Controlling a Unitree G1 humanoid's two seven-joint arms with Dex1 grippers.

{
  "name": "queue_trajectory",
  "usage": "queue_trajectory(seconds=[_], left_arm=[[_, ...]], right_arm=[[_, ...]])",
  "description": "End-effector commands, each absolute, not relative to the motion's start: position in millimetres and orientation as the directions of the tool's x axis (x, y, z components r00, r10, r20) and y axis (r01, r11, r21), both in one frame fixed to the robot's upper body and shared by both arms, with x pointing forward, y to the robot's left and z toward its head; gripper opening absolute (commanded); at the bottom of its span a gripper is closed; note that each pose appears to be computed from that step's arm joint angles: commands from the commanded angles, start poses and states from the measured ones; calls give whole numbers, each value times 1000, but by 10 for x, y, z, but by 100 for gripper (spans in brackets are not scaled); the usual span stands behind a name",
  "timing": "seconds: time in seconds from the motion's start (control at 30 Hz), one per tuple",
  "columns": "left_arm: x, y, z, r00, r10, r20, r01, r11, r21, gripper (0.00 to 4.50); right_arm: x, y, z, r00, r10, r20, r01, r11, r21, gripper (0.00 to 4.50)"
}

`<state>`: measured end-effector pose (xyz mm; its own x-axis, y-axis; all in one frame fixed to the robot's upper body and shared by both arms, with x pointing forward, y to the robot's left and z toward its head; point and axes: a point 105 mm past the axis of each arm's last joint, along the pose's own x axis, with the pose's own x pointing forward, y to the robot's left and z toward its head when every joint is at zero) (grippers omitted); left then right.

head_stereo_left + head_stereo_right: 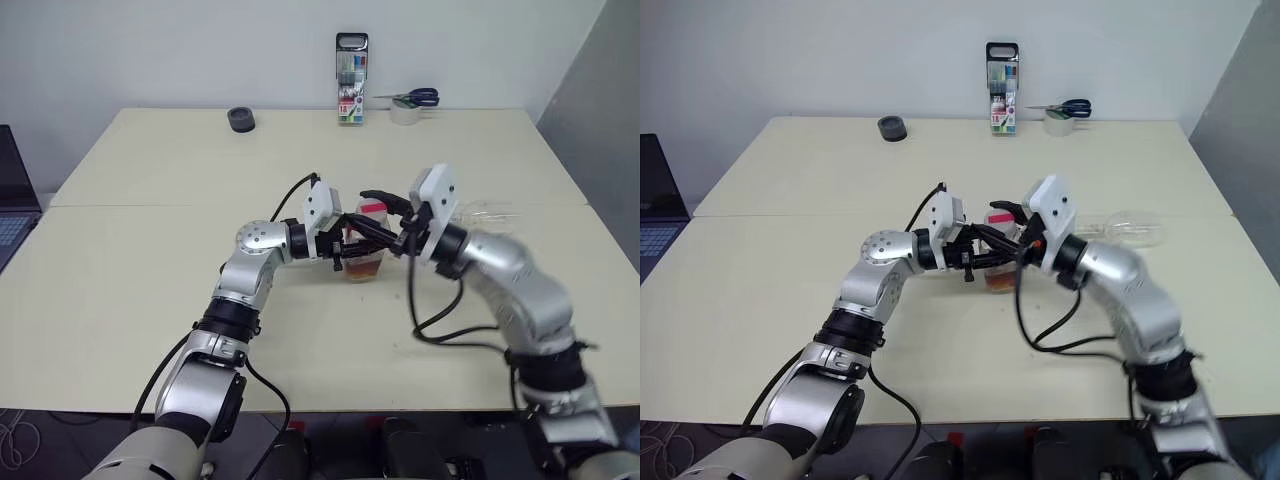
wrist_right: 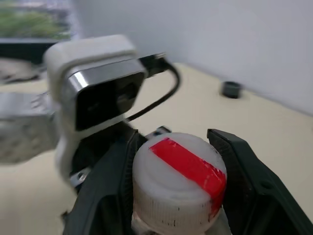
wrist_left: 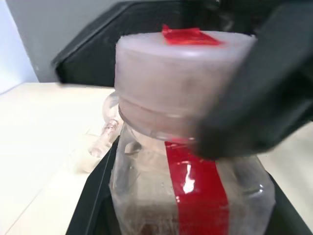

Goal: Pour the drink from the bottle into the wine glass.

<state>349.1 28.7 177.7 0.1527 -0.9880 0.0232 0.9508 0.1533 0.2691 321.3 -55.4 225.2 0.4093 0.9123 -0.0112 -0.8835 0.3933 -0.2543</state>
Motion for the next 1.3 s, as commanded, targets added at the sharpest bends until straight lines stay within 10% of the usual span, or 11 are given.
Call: queue_trajectory(seconds=[0.03, 0.1, 0.33, 0.67, 1.17, 1.3], left_arm=[[3491, 362, 1900, 161, -986, 53, 944, 170, 283, 176], [3500, 371, 1920, 172, -983, 64, 943, 183, 277, 176], [3543, 363, 1953, 189, -979, 72, 940, 202, 275, 176], [3607, 319, 1947, 191, -980, 62, 936, 201, 289, 176], [3604, 293, 1921, 196, -979, 56, 926, 204, 318, 176], [3606, 295, 1923, 197, -979, 55, 926, 204, 319, 176]], right_arm=[[3138, -621, 2291, 265, 961, -82, -946, 243, -214, 195], [3154, -641, 2331, 285, 956, -66, -938, 264, -223, 195], [3060, -700, 2477, 536, 832, 142, -770, 550, -323, 438], [2920, -496, 2366, 776, 563, 282, -521, 826, -216, 442], [3062, -467, 2355, 833, 467, 297, -460, 883, -99, 442], [3067, -449, 2325, 833, 472, 288, -462, 881, -105, 350]])
